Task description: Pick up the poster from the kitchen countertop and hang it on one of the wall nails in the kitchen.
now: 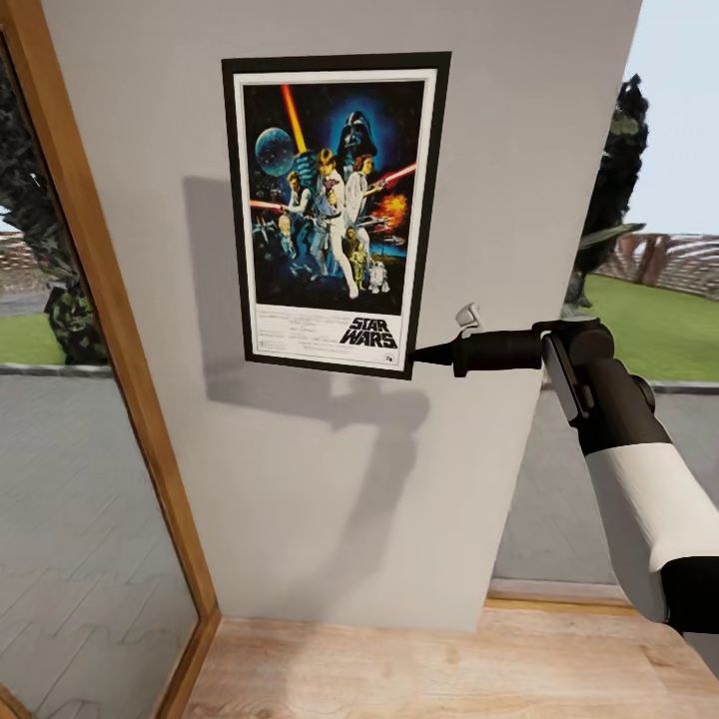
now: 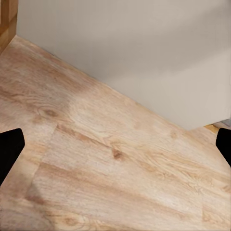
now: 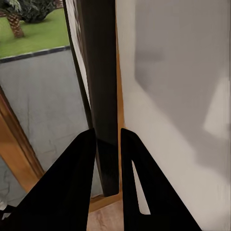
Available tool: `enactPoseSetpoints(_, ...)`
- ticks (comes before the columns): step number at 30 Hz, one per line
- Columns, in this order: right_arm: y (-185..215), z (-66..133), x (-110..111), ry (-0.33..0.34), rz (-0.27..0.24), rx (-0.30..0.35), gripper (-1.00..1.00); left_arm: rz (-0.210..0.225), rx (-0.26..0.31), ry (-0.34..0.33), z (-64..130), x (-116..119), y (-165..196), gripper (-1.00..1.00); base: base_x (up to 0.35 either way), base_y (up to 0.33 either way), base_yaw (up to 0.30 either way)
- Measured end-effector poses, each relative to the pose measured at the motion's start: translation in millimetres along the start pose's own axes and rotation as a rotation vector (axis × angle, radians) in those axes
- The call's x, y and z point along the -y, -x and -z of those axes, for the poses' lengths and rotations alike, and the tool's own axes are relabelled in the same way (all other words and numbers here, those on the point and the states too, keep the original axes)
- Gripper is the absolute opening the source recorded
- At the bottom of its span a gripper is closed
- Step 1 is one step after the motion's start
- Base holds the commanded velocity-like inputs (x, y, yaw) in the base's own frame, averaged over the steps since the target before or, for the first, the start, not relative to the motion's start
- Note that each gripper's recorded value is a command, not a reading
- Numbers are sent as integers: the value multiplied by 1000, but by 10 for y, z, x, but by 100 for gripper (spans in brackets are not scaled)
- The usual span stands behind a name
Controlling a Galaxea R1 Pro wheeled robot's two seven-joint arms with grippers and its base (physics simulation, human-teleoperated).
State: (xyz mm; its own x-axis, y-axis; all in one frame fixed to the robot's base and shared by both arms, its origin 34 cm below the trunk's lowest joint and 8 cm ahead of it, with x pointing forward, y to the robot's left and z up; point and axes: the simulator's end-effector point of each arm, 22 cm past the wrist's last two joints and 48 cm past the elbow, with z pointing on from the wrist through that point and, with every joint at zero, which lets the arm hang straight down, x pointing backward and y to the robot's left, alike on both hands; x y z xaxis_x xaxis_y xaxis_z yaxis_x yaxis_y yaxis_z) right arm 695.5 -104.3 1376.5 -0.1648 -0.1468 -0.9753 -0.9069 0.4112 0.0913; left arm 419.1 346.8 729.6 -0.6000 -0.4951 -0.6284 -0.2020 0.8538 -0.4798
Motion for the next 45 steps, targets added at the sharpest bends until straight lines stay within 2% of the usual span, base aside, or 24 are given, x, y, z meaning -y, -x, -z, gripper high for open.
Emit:
enactPoseSetpoints(31, 1, -1, 2, 0, 3, 1, -100, -2, 1, 2, 4, -15, 10, 100, 112, 0, 0)
enactPoseSetpoints(45, -1, -3, 4, 1, 3, 1, -100, -2, 0, 2, 2, -16, 10, 100, 15, 0, 0)
